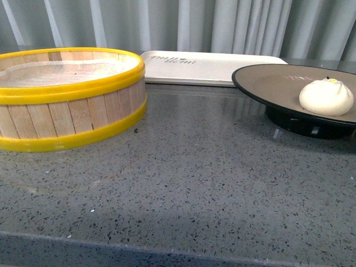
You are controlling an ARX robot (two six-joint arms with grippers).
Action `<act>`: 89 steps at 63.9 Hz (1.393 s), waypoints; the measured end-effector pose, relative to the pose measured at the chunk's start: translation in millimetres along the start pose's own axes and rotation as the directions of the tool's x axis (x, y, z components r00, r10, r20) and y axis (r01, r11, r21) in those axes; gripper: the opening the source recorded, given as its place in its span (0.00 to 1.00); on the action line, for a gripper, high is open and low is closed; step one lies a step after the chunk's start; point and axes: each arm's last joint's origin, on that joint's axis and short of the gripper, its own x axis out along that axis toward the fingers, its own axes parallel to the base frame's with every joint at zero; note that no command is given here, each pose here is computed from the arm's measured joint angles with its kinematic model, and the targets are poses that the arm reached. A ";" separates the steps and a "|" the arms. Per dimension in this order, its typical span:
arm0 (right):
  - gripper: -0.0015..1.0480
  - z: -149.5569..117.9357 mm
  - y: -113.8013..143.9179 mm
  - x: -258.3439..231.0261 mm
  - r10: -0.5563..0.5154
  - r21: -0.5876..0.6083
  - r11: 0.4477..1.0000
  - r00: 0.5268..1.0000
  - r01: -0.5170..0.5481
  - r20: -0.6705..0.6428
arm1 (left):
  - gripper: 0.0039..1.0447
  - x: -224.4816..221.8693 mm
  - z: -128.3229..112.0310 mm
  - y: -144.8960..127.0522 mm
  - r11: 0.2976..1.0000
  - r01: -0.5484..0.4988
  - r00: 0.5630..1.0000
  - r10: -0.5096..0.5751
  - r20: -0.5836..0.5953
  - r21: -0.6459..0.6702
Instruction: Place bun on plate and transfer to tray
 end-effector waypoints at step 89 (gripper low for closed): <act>0.23 11.1 -26.1 69.2 0.073 0.176 0.983 0.983 -0.043 -0.169 | 0.94 0.0 0.0 0.0 1.000 0.000 1.000 0.000 0.000 0.000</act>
